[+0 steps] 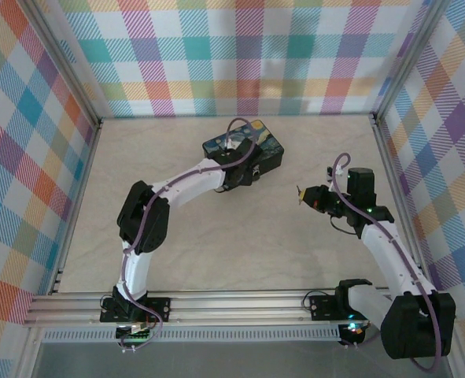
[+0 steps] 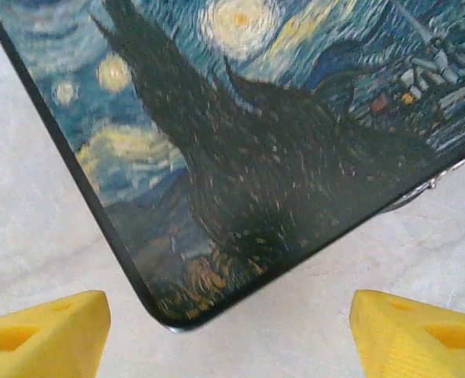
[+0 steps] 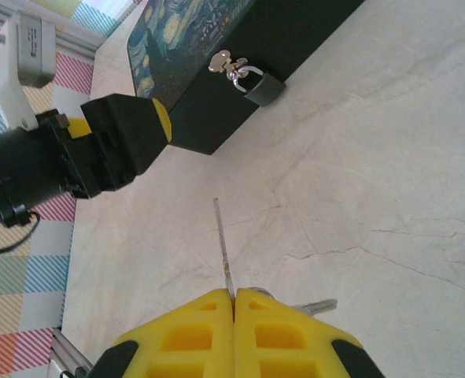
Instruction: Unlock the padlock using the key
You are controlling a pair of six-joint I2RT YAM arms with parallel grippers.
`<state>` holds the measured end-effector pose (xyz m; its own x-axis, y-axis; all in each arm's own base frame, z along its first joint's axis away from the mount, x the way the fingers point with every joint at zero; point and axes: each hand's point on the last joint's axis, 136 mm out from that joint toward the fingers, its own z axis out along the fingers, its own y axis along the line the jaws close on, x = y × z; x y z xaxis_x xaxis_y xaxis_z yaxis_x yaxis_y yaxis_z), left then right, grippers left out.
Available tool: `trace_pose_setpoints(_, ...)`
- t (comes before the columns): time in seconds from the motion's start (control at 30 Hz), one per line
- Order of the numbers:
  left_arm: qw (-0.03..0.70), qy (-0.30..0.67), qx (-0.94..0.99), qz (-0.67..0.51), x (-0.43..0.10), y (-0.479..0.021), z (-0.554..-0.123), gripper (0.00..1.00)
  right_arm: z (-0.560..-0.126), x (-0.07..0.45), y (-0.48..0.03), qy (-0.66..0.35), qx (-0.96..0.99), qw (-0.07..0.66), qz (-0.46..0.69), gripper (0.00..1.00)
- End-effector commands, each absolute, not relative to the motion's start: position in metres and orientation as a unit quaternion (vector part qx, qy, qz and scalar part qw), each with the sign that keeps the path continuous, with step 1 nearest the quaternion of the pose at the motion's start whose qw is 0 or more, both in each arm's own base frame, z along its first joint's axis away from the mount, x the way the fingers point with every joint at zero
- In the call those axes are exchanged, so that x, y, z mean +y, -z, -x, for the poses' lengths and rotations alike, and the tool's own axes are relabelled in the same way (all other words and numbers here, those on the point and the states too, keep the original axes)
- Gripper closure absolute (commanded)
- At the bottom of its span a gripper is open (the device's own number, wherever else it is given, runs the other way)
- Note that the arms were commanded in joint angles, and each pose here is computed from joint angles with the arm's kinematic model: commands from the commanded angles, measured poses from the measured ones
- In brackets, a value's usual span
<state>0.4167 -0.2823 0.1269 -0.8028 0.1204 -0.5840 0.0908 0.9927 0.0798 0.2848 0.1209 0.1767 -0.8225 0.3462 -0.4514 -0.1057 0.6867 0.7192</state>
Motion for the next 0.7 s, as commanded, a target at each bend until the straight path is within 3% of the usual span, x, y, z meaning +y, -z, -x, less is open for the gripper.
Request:
trace_pose_setpoints(0.0, 0.293, -0.013, 0.935, -0.199, -0.297, -0.141, -0.420, 0.20, -0.287, 0.126, -0.186, -0.401, 0.867, 0.290, -0.061, 1.00)
trace_pose_setpoints(0.23, 0.242, -0.029, 0.902, -0.356, -0.311, -0.120, -0.418, 0.19, -0.290, 0.135, -0.183, -0.395, 0.876, 0.271, -0.055, 1.00)
trace_pose_setpoints(0.47, 0.229, -0.037, 0.900, -0.369, -0.296, -0.106, -0.440, 0.20, -0.289, 0.140, -0.184, -0.392, 0.882, 0.258, -0.049, 1.00)
trace_pose_setpoints(0.6, 0.212, -0.052, 0.899, -0.379, -0.287, -0.087, -0.442, 0.27, -0.288, 0.147, -0.184, -0.389, 0.886, 0.247, -0.039, 1.00)
trace_pose_setpoints(0.67, 0.203, -0.069, 0.901, -0.377, -0.279, -0.076, -0.440, 0.37, -0.287, 0.151, -0.185, -0.385, 0.889, 0.248, -0.031, 1.00)
